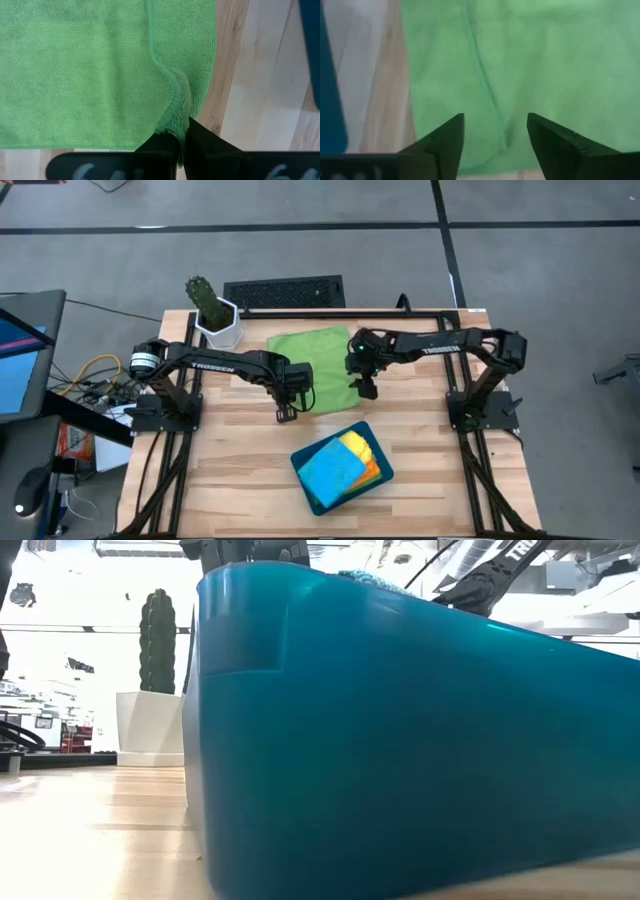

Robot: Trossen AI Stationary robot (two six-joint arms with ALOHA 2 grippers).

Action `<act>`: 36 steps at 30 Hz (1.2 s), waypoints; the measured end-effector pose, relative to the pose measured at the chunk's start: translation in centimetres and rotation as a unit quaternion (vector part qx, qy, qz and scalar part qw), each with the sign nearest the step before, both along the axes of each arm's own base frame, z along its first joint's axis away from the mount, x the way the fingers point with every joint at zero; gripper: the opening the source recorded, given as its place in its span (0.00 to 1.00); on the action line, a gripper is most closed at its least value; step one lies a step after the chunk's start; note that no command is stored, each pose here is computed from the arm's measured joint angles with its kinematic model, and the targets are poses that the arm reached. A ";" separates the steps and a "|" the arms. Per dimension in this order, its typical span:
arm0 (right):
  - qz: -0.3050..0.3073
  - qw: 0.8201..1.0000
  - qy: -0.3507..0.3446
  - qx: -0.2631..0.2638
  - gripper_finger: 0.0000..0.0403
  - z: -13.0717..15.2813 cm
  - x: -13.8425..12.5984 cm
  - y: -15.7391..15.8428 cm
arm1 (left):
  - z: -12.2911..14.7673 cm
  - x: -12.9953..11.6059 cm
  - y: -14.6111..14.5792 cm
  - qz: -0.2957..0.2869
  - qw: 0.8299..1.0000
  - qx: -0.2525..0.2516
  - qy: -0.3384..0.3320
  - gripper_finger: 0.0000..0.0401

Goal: Fold microfiber towels
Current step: Fold the green microfiber towel

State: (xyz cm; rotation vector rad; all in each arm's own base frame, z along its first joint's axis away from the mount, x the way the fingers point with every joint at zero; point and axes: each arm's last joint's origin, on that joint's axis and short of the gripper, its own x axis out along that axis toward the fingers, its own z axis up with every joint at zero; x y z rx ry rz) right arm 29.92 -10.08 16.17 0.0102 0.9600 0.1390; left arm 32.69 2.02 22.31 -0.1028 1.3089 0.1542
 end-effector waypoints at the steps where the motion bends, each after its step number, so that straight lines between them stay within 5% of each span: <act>1: 0.002 1.000 0.007 0.001 0.60 -0.3 -0.1 0.0 | 0.0 0.0 0.0 0.000 1.000 0.000 0.000 0.00; 12: 0.024 0.997 0.060 0.032 0.53 -3.8 0.5 0.2 | 0.0 0.0 0.0 0.005 1.000 -0.001 0.000 0.00; 20: 0.029 0.999 0.028 0.014 0.20 -1.4 0.0 0.3 | 0.0 0.0 0.0 0.005 1.000 -0.001 0.000 0.00; 26: 0.027 0.999 0.036 0.027 0.06 -1.3 -0.4 0.1 | 0.0 0.0 0.0 0.005 1.000 -0.001 0.000 0.00; 36: -0.006 1.000 0.016 0.011 0.02 1.5 -1.3 0.5 | 0.3 -0.3 0.2 0.038 0.999 0.026 0.008 0.00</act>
